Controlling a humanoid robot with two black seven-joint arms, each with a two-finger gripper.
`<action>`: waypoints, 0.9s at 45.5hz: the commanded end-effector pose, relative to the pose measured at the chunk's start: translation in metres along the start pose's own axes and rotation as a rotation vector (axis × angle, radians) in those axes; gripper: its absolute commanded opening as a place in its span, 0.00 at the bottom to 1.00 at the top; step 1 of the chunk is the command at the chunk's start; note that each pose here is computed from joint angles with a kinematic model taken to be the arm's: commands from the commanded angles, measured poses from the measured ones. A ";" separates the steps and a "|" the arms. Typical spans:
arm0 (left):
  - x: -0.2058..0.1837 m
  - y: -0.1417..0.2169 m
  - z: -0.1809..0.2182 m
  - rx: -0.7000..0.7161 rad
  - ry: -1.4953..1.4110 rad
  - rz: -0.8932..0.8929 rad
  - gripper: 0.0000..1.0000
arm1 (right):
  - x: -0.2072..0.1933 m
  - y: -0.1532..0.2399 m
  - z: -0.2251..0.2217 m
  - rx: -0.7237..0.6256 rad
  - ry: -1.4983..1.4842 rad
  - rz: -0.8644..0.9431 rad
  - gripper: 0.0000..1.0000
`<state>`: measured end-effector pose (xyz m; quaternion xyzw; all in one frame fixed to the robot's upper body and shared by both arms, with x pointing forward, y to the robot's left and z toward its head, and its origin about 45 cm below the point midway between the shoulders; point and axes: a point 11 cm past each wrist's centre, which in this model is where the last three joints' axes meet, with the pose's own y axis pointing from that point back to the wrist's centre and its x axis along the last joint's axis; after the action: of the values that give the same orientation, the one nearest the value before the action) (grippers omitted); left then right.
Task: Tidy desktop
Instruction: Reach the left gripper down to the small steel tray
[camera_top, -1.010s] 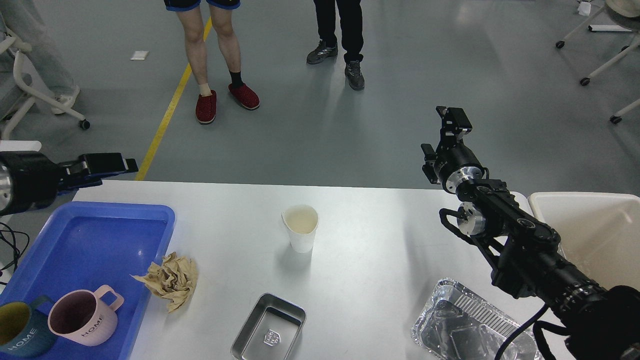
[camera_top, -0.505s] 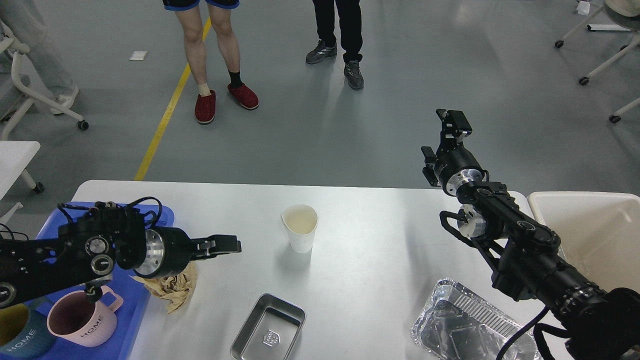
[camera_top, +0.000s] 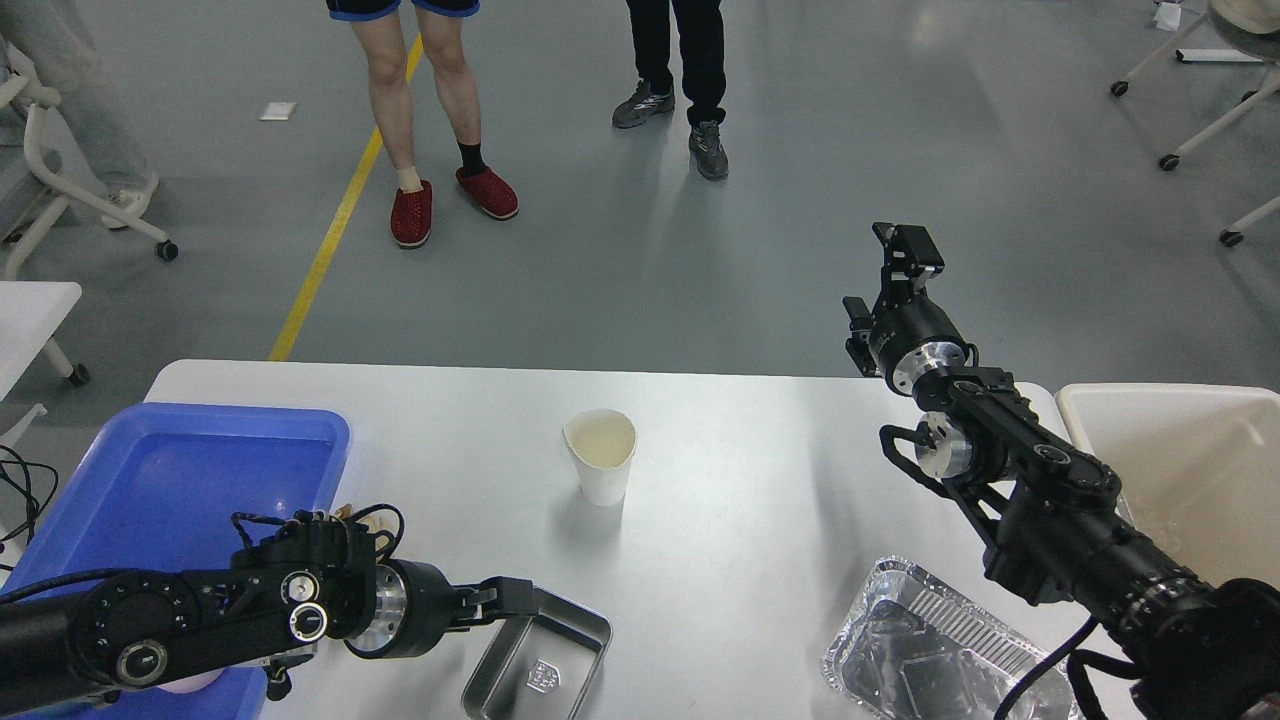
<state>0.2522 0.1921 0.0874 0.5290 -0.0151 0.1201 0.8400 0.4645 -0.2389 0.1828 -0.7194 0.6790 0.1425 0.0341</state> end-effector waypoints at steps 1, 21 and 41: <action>-0.005 -0.006 -0.002 0.019 -0.001 -0.011 0.83 | 0.001 0.000 0.001 -0.001 0.000 0.001 1.00; -0.006 -0.010 -0.011 0.074 -0.040 0.001 0.45 | 0.000 0.001 0.002 -0.002 -0.001 0.001 1.00; -0.011 -0.017 -0.012 0.085 -0.026 -0.011 0.25 | 0.001 0.002 0.004 -0.007 -0.002 0.002 1.00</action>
<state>0.2432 0.1930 0.0644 0.5637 -0.0181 0.1074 0.8188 0.4625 -0.2389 0.1793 -0.7187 0.6791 0.1454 0.0323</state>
